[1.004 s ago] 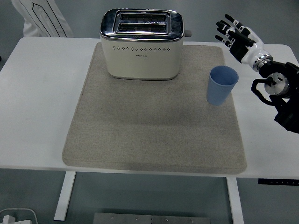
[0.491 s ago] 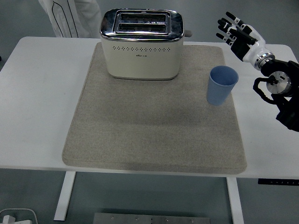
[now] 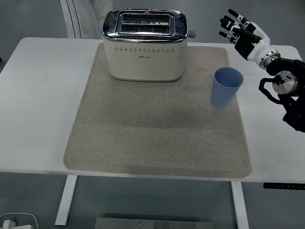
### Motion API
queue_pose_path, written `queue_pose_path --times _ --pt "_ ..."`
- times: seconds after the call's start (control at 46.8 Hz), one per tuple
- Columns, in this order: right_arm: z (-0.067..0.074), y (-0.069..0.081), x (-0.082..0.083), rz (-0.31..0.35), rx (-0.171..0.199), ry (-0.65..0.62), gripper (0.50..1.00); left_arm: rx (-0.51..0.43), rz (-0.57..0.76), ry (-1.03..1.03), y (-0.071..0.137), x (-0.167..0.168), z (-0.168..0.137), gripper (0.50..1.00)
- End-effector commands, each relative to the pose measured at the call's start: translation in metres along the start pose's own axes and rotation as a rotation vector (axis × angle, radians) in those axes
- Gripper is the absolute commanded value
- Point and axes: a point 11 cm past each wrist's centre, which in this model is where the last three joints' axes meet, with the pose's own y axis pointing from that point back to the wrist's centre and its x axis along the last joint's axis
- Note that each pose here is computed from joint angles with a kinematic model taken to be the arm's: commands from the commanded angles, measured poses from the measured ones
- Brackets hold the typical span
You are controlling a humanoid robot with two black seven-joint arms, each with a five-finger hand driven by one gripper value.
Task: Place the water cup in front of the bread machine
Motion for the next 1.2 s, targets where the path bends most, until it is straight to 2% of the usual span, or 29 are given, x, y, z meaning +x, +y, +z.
queue_pose_path --times 0.0,0.171,0.342,0.47,0.62,0.726,0.833,0.94,1.026,1.175 --pt "-0.002 0.0 0.0 -0.002 0.002 0.006 0.93 0.0 0.0 0.001 0.0 0.0 0.0 1.0" --pt "-0.012 -0.003 -0.004 -0.021 0.018 0.011 0.93 0.0 -0.001 0.0 0.0 0.0 0.0 1.0" --pt "-0.011 -0.003 -0.006 -0.026 0.013 0.024 0.93 0.0 -0.001 0.0 0.0 0.0 0.0 1.0" --pt "-0.007 -0.002 -0.005 -0.028 -0.006 0.07 0.93 0.0 -0.001 0.0 0.0 0.0 0.0 1.0" --pt "-0.015 0.002 -0.001 -0.049 0.056 0.112 0.93 0.0 0.001 0.0 0.0 0.0 0.0 1.0" --pt "-0.014 0.003 -0.005 -0.094 0.056 0.16 0.928 0.0 -0.001 0.0 0.0 0.0 0.0 1.0" --pt "-0.016 0.013 0.005 -0.11 0.061 0.197 0.928 0.0 -0.001 0.0 0.0 0.0 0.0 1.0" --pt "-0.022 0.02 0.002 -0.169 0.069 0.257 0.928 0.0 0.001 0.0 0.0 0.0 0.0 1.0" --pt "-0.029 0.033 0.015 -0.179 0.082 0.311 0.928 0.0 -0.001 0.0 0.0 0.0 0.0 1.0" --pt "-0.029 0.052 0.033 -0.183 0.068 0.364 0.928 0.0 -0.001 0.0 0.0 0.0 0.0 1.0"
